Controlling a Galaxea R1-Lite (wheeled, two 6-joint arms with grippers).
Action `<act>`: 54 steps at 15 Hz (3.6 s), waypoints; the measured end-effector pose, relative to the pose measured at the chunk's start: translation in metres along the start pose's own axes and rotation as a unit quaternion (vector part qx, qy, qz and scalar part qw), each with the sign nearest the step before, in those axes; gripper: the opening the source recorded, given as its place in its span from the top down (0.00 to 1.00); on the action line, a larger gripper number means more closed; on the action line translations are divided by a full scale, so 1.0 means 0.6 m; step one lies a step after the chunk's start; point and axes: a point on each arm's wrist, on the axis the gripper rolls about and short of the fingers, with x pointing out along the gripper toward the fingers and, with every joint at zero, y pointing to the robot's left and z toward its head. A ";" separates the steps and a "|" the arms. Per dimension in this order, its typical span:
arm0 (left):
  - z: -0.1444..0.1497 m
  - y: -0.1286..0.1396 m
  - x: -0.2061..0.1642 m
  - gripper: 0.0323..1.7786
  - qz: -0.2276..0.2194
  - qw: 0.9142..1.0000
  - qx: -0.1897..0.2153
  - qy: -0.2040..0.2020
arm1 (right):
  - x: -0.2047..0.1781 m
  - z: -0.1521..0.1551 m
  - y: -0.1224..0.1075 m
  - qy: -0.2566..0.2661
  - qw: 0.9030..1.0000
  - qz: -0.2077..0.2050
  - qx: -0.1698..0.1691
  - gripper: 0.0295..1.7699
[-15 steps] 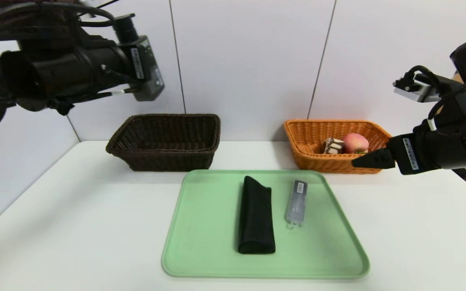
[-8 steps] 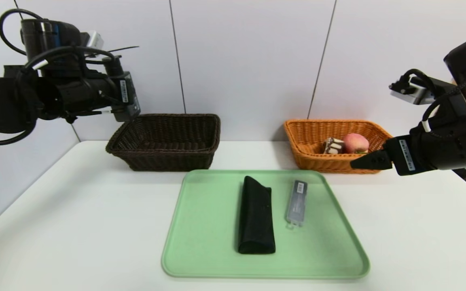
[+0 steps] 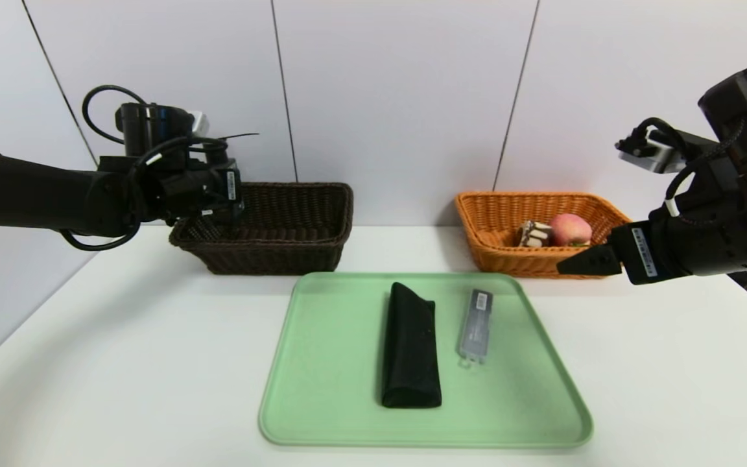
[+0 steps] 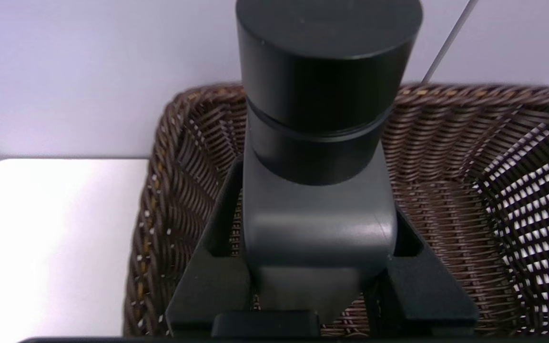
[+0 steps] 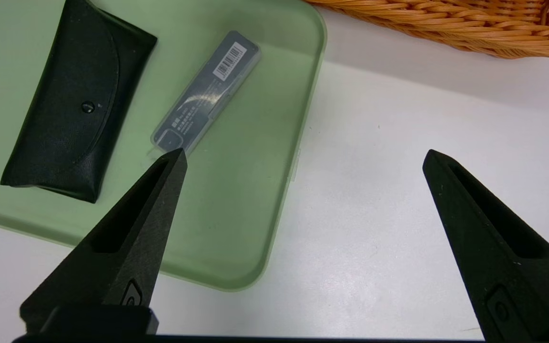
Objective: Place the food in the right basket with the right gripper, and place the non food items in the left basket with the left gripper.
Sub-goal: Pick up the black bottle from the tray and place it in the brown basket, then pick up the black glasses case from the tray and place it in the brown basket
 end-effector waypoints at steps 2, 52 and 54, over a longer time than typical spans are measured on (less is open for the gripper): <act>-0.011 0.000 0.014 0.67 0.001 1.000 0.001 0.009 | 0.004 0.000 0.000 0.003 1.000 0.000 0.000 0.03; -0.079 -0.448 -0.279 0.05 -0.155 0.925 0.123 0.324 | 0.057 -0.021 -0.005 0.052 0.989 -0.034 0.133 0.03; -0.088 -0.457 -0.268 0.05 -0.151 0.929 0.139 0.309 | 0.067 -0.033 -0.005 0.049 0.989 -0.034 0.135 0.03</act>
